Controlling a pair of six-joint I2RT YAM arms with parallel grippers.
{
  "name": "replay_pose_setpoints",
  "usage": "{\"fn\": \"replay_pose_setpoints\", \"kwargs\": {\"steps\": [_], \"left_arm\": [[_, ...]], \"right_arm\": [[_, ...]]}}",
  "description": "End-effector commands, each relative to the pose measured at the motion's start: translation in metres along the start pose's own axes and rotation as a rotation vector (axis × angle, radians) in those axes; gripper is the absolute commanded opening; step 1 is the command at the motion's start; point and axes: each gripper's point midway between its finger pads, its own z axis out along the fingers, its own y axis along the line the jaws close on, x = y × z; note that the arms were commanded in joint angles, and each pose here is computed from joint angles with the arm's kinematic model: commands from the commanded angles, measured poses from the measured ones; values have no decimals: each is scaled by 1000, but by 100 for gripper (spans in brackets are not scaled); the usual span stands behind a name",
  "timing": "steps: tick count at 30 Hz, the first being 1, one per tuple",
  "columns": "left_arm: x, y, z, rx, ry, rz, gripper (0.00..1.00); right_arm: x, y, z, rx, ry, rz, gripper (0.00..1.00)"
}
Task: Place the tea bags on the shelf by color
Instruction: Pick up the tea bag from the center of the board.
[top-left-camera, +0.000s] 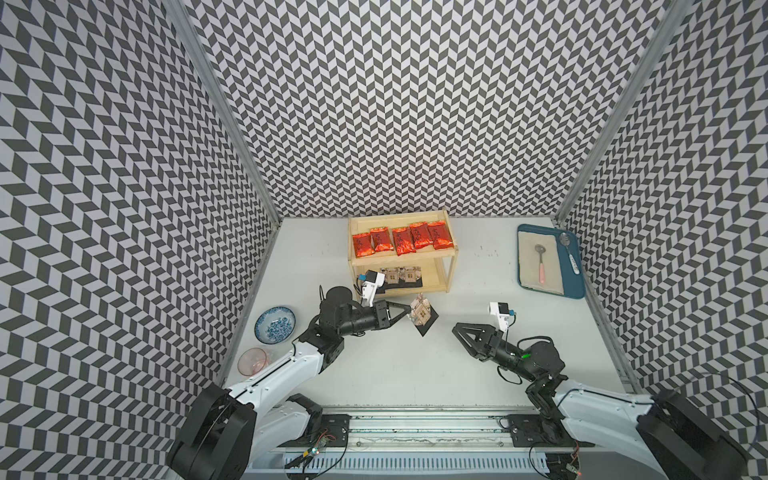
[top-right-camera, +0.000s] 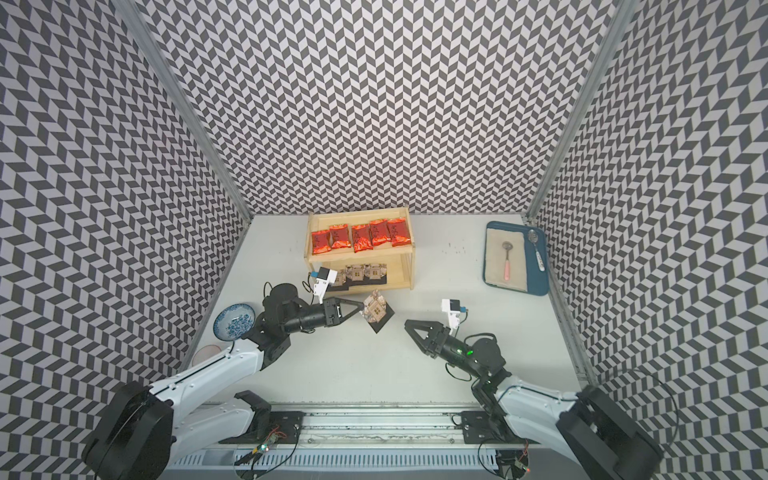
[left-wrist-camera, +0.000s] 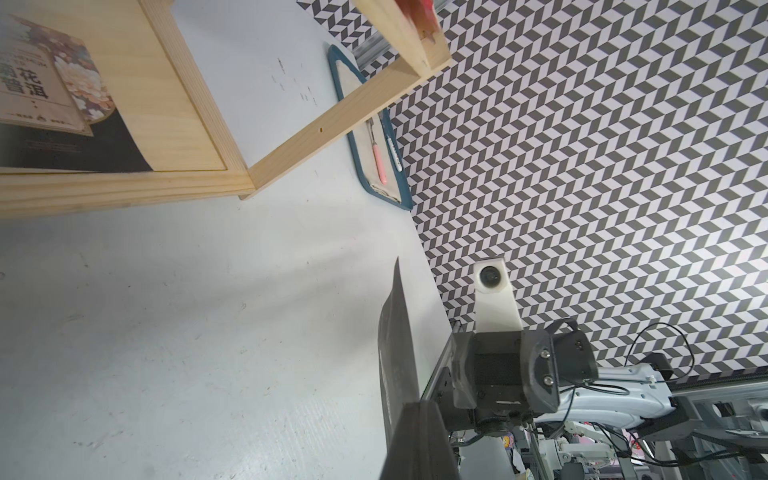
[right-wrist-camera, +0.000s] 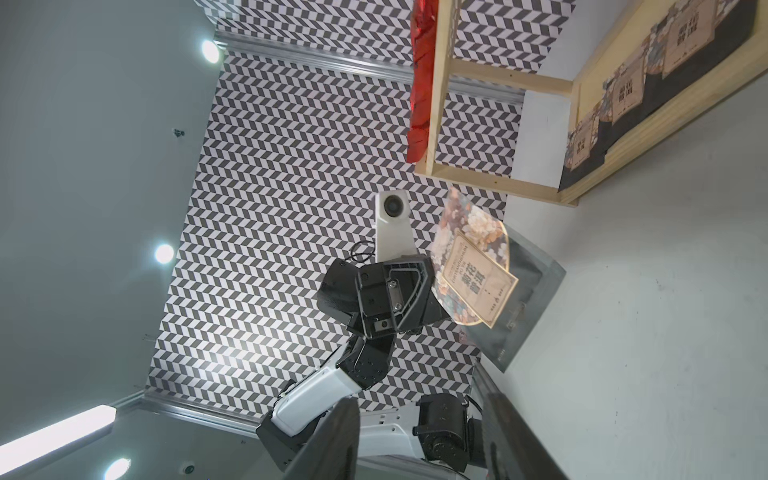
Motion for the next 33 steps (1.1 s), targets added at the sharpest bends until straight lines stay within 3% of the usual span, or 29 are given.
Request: {"fn": "replay_pose_setpoints", "kwargs": {"steps": [1, 5, 8, 18, 33], "left_arm": [[-8, -17, -5, 54, -23, 25, 0], [-9, -19, -6, 61, -30, 24, 0], [-8, -19, -7, 69, -31, 14, 0], [-9, -14, -14, 79, -46, -3, 0], [-7, -22, -19, 129, -46, -15, 0]], "right_arm": [[6, 23, -2, -133, 43, 10, 51], [9, 26, 5, -196, 82, 21, 51], [17, 14, 25, -177, 179, 29, 51], [0, 22, 23, -201, 77, -48, 52], [-9, 40, 58, -287, 120, -86, 53]]}}
